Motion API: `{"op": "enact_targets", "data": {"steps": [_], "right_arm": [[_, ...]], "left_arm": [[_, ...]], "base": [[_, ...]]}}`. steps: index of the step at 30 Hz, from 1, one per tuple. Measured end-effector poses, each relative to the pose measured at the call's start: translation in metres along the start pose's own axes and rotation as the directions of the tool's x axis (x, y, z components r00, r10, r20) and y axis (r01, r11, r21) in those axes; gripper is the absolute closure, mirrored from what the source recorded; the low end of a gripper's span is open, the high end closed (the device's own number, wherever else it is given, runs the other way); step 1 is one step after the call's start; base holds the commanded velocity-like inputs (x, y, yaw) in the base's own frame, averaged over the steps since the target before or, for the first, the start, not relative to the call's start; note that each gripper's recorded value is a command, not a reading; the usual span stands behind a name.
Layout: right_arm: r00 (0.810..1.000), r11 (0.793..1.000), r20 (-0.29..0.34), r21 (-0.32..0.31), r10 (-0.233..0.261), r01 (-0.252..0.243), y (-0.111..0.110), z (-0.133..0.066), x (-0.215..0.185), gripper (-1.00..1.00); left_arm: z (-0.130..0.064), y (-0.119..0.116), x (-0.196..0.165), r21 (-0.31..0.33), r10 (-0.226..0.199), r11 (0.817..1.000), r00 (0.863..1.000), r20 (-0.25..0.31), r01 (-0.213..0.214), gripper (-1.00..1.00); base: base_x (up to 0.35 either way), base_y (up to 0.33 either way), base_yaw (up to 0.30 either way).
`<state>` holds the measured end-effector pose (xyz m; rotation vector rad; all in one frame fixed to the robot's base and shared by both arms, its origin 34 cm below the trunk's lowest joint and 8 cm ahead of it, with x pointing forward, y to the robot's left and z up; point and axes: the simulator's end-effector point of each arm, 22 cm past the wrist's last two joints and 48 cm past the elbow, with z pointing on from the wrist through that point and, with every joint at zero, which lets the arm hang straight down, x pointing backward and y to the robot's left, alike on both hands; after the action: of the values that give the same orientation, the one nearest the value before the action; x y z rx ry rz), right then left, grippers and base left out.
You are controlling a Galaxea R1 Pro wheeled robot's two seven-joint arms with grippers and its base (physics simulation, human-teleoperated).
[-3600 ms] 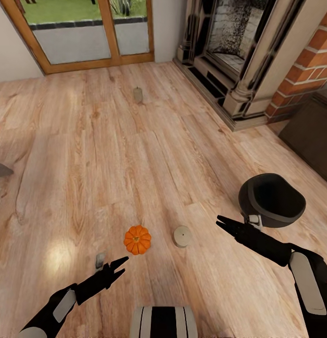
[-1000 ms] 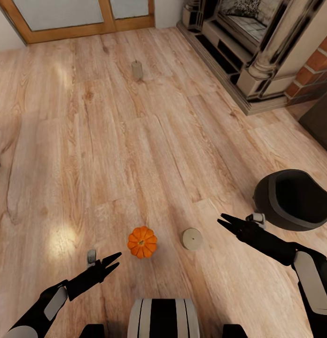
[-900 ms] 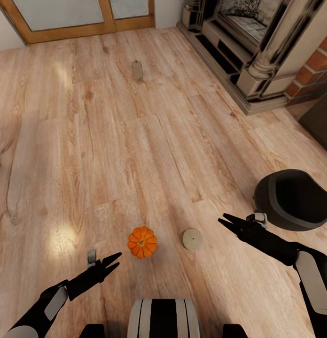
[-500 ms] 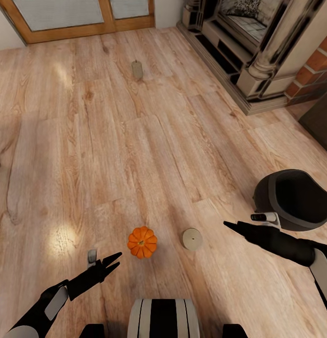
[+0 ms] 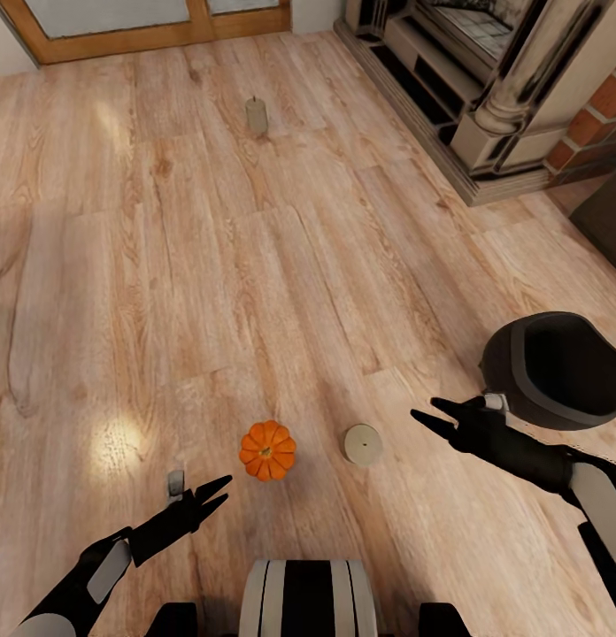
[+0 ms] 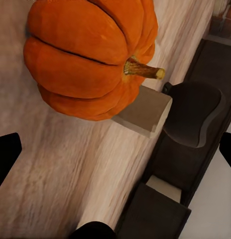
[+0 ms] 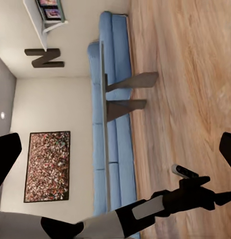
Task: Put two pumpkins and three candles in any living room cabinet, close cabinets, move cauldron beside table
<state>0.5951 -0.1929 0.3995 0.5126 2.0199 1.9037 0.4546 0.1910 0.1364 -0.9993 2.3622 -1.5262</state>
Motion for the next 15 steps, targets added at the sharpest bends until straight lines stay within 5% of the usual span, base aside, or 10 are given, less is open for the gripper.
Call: {"op": "enact_targets", "data": {"steps": [15], "right_arm": [[0.991, 0.996, -0.11, 0.056, 0.076, -0.071, -0.028, 0.027, 0.046, -1.0]], "left_arm": [[0.0, 0.009, 0.003, -0.013, -0.008, 1.0, 1.0, -0.007, 0.008, -1.0]], "base": [[0.0, 0.0, 0.0]]}}
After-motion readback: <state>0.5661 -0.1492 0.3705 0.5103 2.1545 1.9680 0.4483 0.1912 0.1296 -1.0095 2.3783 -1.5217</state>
